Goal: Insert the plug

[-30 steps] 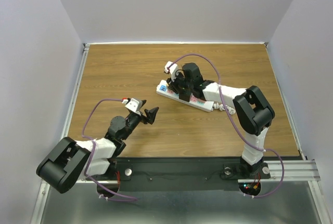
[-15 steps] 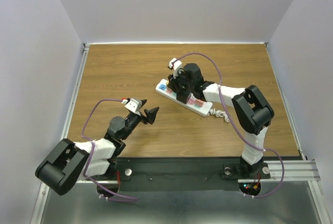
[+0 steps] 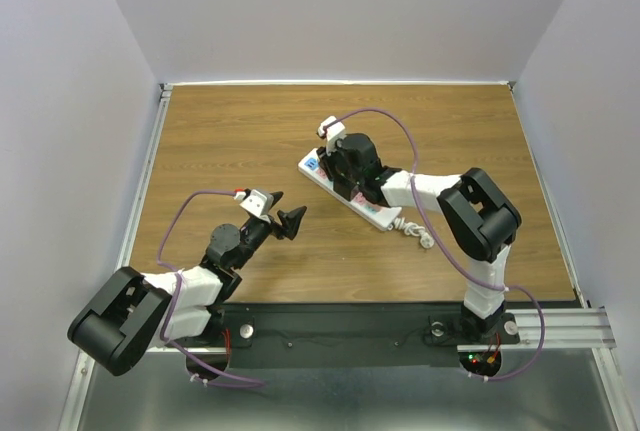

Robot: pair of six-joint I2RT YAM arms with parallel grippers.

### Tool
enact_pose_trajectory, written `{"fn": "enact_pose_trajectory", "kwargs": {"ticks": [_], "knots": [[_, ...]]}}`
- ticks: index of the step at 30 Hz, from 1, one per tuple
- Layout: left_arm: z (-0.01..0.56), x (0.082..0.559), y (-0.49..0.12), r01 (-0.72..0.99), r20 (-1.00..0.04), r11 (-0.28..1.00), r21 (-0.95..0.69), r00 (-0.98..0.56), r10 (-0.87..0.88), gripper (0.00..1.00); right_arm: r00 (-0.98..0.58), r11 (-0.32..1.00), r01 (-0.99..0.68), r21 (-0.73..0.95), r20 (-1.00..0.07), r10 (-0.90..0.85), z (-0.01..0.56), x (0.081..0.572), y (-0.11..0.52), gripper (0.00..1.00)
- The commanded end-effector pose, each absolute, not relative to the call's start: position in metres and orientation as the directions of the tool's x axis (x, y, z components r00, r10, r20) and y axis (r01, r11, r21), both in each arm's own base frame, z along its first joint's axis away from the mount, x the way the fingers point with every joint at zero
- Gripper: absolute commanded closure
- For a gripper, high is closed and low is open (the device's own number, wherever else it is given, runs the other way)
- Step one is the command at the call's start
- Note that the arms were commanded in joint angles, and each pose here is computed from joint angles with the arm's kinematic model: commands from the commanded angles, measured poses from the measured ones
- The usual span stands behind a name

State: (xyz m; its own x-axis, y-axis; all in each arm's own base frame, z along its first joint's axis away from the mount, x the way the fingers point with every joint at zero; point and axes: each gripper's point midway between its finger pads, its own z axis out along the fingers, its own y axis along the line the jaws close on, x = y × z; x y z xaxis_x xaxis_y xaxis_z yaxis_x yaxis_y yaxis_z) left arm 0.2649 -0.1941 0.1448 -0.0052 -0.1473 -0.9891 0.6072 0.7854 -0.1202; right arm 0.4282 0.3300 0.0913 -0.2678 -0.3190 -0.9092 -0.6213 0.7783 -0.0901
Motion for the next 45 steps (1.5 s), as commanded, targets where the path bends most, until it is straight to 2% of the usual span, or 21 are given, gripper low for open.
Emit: {"fn": "enact_pose_trajectory", "kwargs": {"ticks": [1, 15, 23, 29, 45], "knots": [[0.196, 0.260, -0.195, 0.642, -0.954, 0.760, -0.098, 0.156, -0.255, 0.20, -0.520, 0.800, -0.574, -0.174, -0.678, -0.520, -0.023, 0.388, 0.271, 1.00], [0.199, 0.256, -0.198, 0.662, -0.952, 0.744, -0.093, 0.159, -0.260, 0.20, -0.630, 0.829, -0.543, -0.135, -0.587, -0.509, -0.029, 0.365, 0.256, 1.00], [0.196, 0.255, -0.201, 0.676, -0.955, 0.731, -0.095, 0.145, -0.258, 0.20, -0.652, 0.859, -0.502, -0.104, -0.606, -0.455, -0.013, 0.365, 0.259, 0.98], [0.198, 0.251, -0.203, 0.692, -0.954, 0.716, -0.090, 0.147, -0.263, 0.20, -0.662, 0.852, -0.511, -0.113, -0.581, -0.474, -0.012, 0.368, 0.262, 0.99], [0.197, 0.245, -0.210, 0.727, -0.955, 0.682, -0.084, 0.135, -0.262, 0.20, -0.761, 0.855, -0.494, -0.160, -0.396, -0.514, -0.047, 0.352, 0.243, 0.99]]}}
